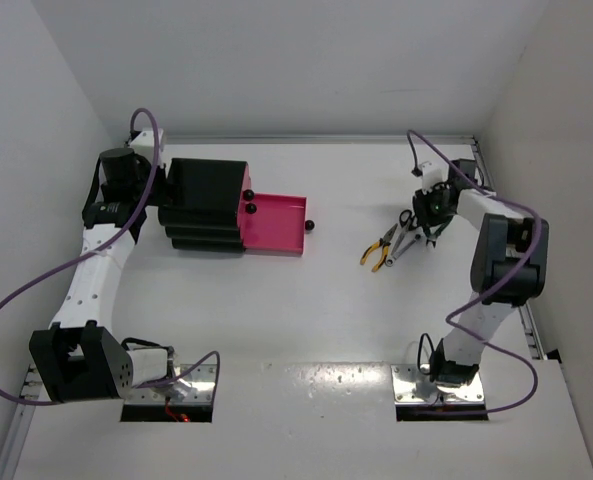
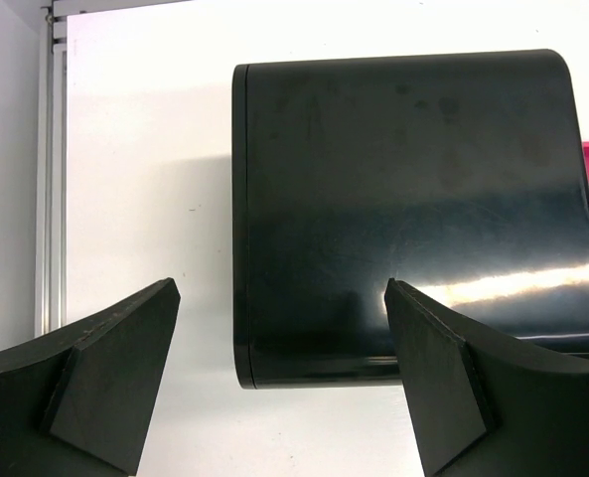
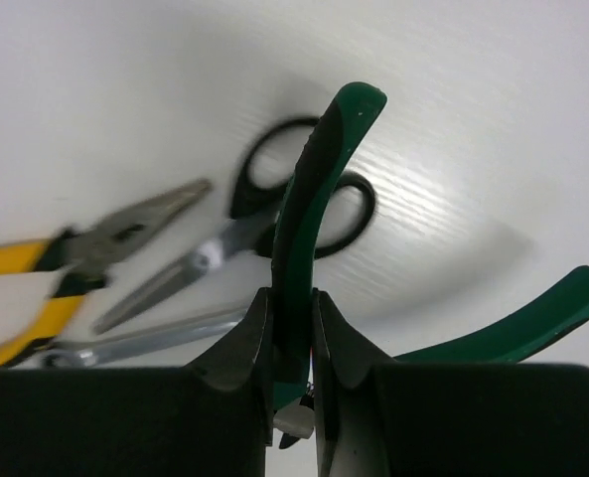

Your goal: Sort the tools into containers

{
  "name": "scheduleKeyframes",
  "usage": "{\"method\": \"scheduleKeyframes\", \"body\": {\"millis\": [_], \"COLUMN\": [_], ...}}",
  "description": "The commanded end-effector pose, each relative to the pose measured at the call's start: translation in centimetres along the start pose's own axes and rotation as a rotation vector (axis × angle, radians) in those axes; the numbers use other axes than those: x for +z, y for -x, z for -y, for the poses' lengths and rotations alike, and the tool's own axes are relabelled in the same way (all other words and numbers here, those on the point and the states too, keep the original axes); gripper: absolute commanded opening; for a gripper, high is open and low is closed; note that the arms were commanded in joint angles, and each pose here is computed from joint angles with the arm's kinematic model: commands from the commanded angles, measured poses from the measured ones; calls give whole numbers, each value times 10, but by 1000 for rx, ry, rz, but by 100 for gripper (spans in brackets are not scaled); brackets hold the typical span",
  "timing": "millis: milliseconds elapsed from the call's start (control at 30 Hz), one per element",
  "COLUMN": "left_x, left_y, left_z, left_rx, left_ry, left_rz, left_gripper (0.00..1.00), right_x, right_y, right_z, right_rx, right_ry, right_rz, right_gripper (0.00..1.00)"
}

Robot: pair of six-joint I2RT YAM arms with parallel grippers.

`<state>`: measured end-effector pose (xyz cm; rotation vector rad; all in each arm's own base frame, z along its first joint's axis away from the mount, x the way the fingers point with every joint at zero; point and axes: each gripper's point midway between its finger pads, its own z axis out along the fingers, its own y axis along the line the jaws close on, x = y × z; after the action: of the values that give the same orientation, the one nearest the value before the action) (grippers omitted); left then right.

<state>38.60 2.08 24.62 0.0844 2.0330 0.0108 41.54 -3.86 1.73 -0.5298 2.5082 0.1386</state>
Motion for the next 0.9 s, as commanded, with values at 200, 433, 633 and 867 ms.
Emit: {"method": "scheduleKeyframes", "body": {"millis": [200,433,633,867], "left_x": [-2,-2,-2,-2], "left_y": [14,14,14,13], "left_z": [-1,1,1,-4], "left_rx": [-50,-59,-59,-54], "left_ry": [-14,-23,-23,-5], "left_rz": [49,49,49,49], "left_gripper": [91,91,91,91], "right_x": [-75,-78,-60,-34], "right_y": [126,144,135,130], "right_z": [-137,-245,-301,-341], "right_rx": [-325,-529,-769,-920], "right_ry": [290,492,542,579], "right_rz": [369,447,417,374], "right_gripper": [0,0,0,0]}}
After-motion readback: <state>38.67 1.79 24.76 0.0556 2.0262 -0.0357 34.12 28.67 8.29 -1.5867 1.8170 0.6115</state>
